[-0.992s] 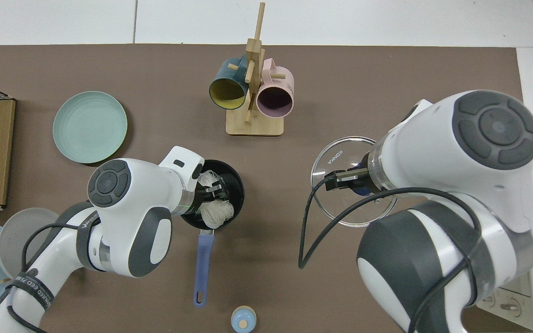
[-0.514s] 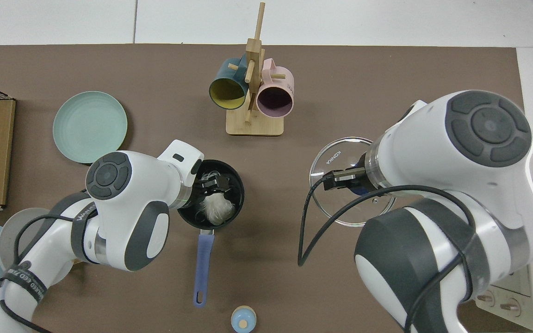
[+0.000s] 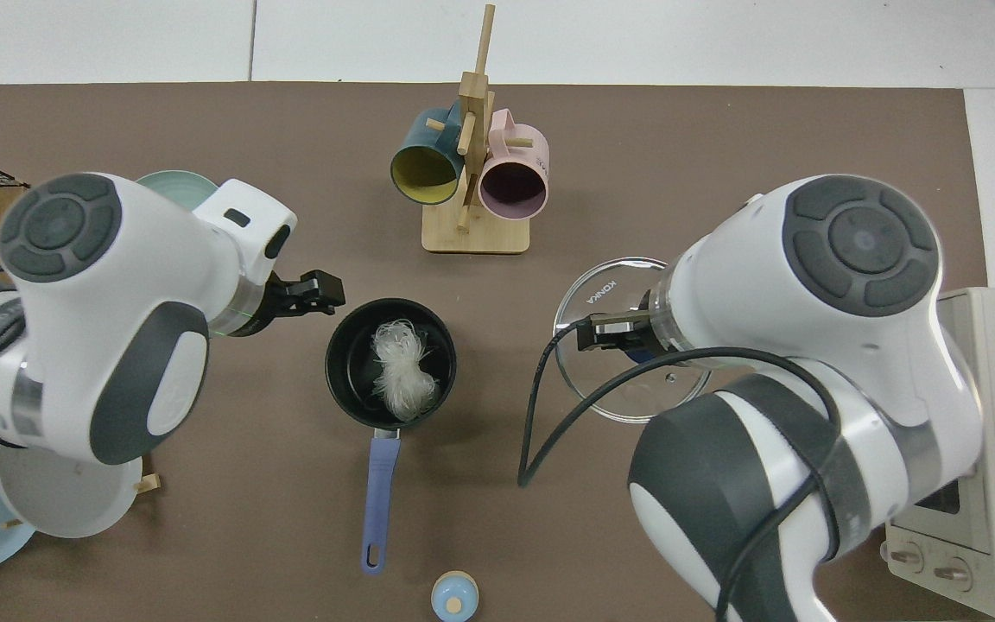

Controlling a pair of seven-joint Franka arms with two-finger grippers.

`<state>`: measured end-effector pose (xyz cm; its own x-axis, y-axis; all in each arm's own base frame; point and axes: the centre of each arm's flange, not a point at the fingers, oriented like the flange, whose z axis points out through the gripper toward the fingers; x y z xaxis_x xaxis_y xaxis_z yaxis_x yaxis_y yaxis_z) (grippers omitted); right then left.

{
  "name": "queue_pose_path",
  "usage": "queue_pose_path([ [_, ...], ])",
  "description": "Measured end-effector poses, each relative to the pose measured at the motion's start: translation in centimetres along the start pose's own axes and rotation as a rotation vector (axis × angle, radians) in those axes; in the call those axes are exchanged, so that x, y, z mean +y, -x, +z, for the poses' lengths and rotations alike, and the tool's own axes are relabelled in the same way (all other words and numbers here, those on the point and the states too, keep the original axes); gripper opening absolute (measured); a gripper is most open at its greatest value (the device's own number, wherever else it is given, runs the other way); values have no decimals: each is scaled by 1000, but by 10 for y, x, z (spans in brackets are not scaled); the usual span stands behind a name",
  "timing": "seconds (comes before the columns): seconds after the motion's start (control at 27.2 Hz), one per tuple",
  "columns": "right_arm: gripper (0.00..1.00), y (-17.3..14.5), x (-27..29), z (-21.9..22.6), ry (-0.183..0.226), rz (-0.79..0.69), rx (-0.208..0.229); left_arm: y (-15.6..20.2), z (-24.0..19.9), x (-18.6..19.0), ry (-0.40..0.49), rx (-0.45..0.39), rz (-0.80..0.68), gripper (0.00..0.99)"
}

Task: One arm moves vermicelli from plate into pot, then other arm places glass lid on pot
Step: 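Withdraw the left gripper while the right gripper carries the lid over the pot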

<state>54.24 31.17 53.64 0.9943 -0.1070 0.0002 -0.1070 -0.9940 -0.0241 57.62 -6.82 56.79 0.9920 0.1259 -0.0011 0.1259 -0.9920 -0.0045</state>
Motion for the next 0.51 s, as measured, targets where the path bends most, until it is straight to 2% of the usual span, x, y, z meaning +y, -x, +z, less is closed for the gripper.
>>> queue_pose_path([
  [0.26, 436, 14, -64, 24, 13, 78, 3, -13, -16, -75, -8, 3, 93, 991],
  [0.37, 436, 23, -91, 34, 22, 109, 16, -14, -15, -87, -9, 2, 104, 991],
  [0.51, 436, 34, -126, 49, 25, 142, 30, -14, -15, -82, -8, 3, 113, 991],
])
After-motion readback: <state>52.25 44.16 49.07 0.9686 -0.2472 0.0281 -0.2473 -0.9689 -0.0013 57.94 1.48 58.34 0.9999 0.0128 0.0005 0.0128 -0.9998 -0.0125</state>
